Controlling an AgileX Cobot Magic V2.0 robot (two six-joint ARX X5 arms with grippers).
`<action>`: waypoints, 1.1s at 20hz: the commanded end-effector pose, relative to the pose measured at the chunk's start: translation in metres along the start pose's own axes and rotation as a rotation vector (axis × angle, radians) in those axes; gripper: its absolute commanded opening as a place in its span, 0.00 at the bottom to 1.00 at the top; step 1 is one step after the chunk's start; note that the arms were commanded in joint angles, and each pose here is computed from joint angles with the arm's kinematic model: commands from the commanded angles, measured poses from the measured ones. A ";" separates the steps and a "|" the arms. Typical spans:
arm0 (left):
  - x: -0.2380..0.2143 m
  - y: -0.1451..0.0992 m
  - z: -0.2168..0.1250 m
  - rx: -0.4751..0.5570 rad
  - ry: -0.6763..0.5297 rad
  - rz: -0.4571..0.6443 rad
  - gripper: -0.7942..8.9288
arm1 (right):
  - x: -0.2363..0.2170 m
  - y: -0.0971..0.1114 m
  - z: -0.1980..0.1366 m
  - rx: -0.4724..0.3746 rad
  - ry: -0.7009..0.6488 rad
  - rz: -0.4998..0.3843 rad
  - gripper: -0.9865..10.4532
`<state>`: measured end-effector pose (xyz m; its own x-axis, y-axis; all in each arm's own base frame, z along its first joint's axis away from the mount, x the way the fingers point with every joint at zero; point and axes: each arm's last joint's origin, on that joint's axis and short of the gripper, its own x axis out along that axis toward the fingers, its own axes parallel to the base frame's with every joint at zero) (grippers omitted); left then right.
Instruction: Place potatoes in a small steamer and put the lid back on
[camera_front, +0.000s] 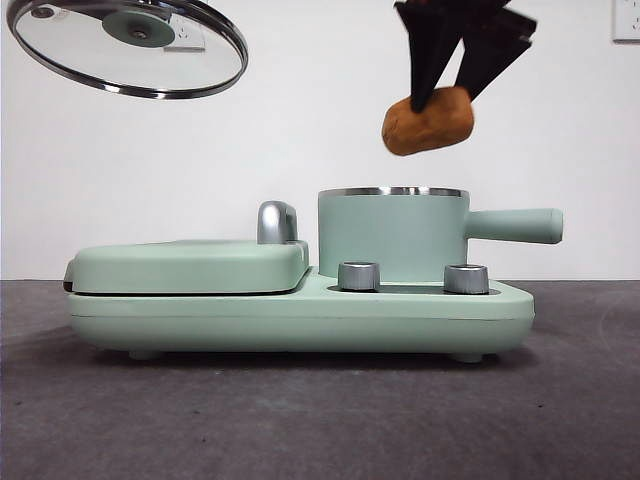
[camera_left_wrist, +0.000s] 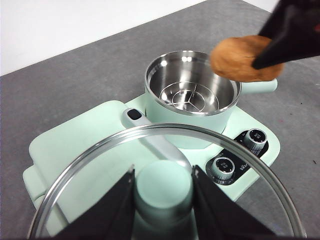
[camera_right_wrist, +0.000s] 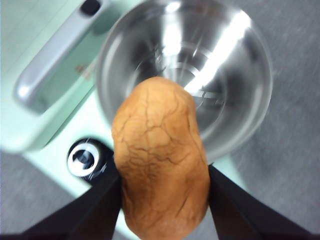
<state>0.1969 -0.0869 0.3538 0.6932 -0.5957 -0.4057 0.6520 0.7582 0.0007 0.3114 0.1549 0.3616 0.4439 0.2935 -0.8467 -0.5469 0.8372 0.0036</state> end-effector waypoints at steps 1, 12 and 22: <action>-0.003 0.000 0.008 0.013 -0.045 0.003 0.09 | 0.018 -0.004 0.013 -0.017 -0.003 0.001 0.27; -0.003 0.000 0.008 0.014 -0.045 0.003 0.09 | 0.092 -0.015 0.026 -0.041 0.036 0.000 0.27; -0.003 -0.001 0.005 0.005 -0.017 -0.001 0.09 | 0.119 -0.017 0.025 -0.039 0.065 0.003 0.32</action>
<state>0.1959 -0.0865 0.3515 0.6828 -0.5917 -0.4286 0.6521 0.7581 -0.0077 0.3846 0.1816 0.2828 0.4078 0.2677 -0.8729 -0.5680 0.8229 -0.0130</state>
